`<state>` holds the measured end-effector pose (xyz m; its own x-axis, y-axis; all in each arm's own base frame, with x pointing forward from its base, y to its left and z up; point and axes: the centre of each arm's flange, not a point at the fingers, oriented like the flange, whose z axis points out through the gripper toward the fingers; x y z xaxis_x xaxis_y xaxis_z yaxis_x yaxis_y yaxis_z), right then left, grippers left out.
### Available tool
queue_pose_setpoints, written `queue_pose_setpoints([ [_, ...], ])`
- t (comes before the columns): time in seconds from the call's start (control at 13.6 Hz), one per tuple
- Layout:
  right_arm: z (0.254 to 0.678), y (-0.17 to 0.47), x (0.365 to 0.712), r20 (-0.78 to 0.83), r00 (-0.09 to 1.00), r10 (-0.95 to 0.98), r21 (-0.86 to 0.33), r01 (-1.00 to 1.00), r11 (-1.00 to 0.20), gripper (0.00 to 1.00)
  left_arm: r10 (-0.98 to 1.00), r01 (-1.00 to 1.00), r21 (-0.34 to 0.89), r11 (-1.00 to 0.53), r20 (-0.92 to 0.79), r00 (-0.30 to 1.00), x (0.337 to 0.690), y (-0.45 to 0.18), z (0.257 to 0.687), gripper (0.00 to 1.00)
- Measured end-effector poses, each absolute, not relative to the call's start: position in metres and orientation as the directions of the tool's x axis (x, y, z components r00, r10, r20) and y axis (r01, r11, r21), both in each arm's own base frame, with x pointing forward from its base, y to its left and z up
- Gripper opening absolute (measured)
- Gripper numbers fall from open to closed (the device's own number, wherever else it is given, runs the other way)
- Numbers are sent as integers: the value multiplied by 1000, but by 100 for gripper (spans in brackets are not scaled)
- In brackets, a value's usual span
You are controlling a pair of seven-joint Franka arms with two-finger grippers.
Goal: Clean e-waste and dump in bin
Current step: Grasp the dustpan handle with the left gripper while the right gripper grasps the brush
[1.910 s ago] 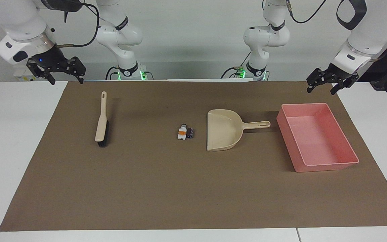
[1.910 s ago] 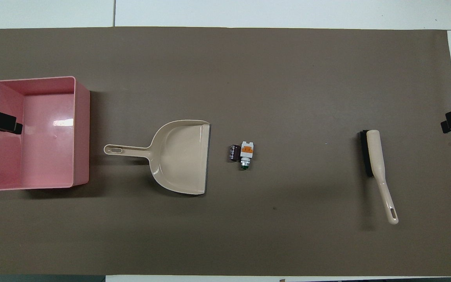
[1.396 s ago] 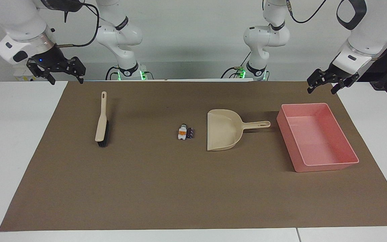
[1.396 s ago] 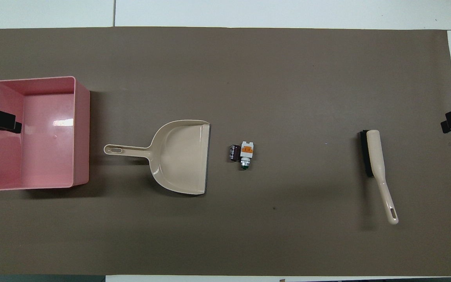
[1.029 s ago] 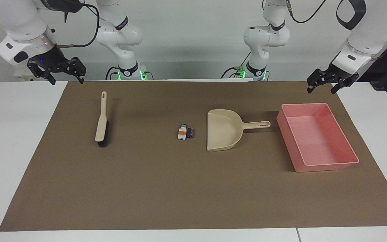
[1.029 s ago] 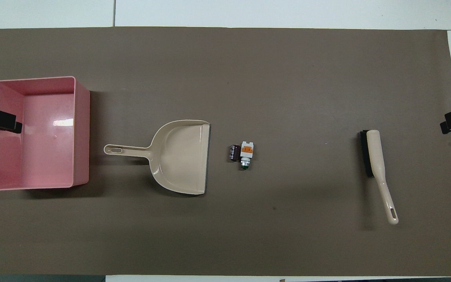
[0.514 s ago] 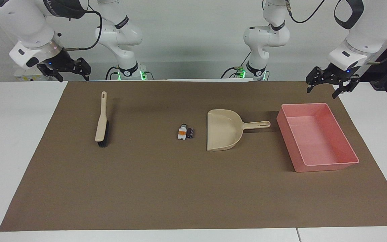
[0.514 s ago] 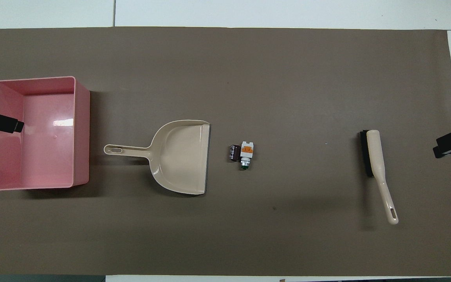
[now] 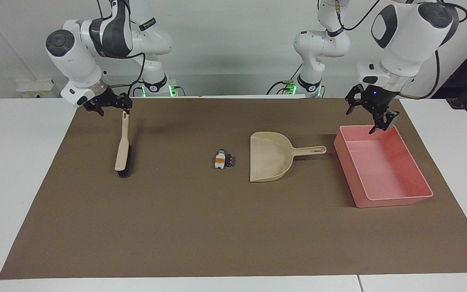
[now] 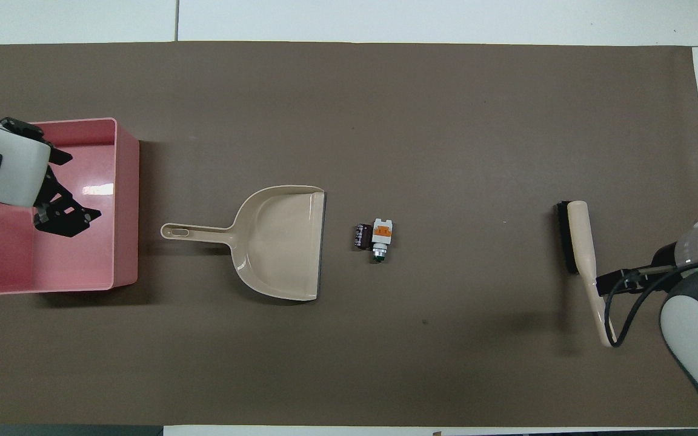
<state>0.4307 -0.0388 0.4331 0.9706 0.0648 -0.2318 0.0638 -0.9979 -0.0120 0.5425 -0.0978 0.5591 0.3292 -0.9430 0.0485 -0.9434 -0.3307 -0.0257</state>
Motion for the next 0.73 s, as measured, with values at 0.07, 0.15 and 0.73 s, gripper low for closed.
queue_pose_setpoints([
  [0.07, 413, -39, 427, -232, 971, 64, -13, 63, -998, 99, -963, -964, -34, -265, 50, 263, 542, -107, 542, 99],
  [0.15, 395, -39, 424, -228, 972, 63, -13, 62, -998, 99, -976, -977, -30, -213, 45, 211, 539, -115, 525, 99],
  [0.73, 337, -60, 410, -227, 974, 13, -14, 10, -1000, 88, -999, -999, 12, -41, 12, 42, 531, -180, 411, 99],
])
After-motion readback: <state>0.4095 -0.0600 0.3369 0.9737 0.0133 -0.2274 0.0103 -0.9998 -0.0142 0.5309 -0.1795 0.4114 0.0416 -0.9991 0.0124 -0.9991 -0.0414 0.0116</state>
